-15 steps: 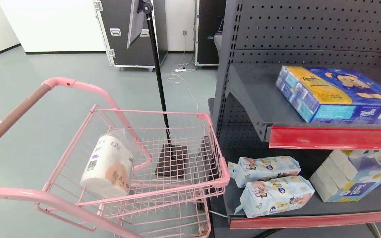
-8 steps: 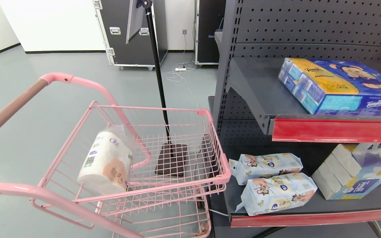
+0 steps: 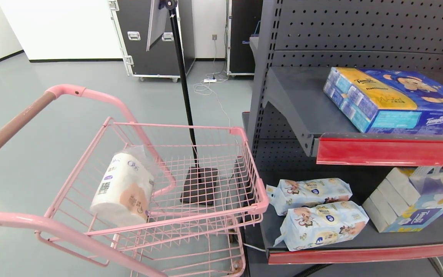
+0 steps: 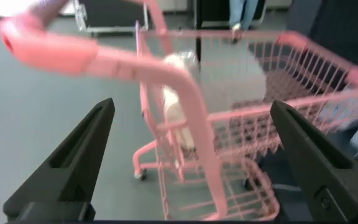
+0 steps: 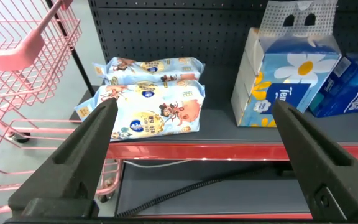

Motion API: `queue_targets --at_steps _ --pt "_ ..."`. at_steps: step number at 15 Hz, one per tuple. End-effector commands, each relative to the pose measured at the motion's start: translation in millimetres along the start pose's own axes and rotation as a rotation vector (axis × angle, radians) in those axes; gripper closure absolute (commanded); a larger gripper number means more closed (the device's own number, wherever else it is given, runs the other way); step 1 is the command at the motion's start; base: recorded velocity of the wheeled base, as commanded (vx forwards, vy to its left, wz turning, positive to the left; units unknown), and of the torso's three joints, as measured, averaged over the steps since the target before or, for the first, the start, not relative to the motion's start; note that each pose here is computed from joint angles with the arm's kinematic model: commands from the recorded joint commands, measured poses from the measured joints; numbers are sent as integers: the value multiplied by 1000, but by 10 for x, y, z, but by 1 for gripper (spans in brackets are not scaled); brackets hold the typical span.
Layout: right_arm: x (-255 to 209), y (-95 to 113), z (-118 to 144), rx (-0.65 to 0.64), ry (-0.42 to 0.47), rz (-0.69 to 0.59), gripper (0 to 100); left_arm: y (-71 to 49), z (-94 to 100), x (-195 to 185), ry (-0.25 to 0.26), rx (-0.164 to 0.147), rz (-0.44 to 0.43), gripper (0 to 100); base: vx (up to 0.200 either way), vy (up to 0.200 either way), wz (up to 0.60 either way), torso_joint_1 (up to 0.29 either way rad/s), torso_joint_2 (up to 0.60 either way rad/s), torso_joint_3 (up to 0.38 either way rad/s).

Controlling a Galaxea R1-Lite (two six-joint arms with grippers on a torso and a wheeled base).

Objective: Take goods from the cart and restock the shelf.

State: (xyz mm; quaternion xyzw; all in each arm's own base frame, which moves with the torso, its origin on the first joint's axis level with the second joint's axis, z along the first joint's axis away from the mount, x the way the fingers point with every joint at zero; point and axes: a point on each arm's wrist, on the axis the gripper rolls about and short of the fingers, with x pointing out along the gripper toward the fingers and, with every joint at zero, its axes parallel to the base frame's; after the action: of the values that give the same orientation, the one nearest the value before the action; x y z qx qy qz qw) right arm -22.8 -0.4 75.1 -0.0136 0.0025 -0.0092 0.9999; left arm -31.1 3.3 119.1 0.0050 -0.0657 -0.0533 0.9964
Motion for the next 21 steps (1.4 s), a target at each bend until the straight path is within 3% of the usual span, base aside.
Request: queue_targets --at_steps 1,3,6,9,10,12,13,16,21 --pt "1 0 0 -2 1 2 0 -9 1131 692 91 -77 -125 0 0 0 0 0 0 0" --pt "1 0 0 0 1 2 0 -73 1102 1329 282 -69 -158 0 0 0 0 0 0 0" --pt "1 0 0 0 1 2 0 -134 1027 2278 404 -71 -165 0 0 0 0 0 0 0" --pt "1 0 0 0 1 2 0 -193 709 3020 605 -68 -151 0 0 0 0 0 0 0" --pt "1 0 0 0 1 2 0 -218 567 3152 702 -43 -159 0 0 0 0 0 0 0" --pt "1 0 0 0 1 2 0 -242 364 3220 843 23 -192 0 0 0 0 0 0 0" --pt "1 0 0 0 1 2 0 -239 238 3255 902 33 -196 0 0 0 0 0 0 0" --pt "1 0 0 0 1 2 0 -181 20 3408 963 37 -177 0 0 0 0 0 0 0" --pt "1 0 0 0 1 2 0 -125 -205 3713 1006 58 -152 0 0 0 0 0 0 0"
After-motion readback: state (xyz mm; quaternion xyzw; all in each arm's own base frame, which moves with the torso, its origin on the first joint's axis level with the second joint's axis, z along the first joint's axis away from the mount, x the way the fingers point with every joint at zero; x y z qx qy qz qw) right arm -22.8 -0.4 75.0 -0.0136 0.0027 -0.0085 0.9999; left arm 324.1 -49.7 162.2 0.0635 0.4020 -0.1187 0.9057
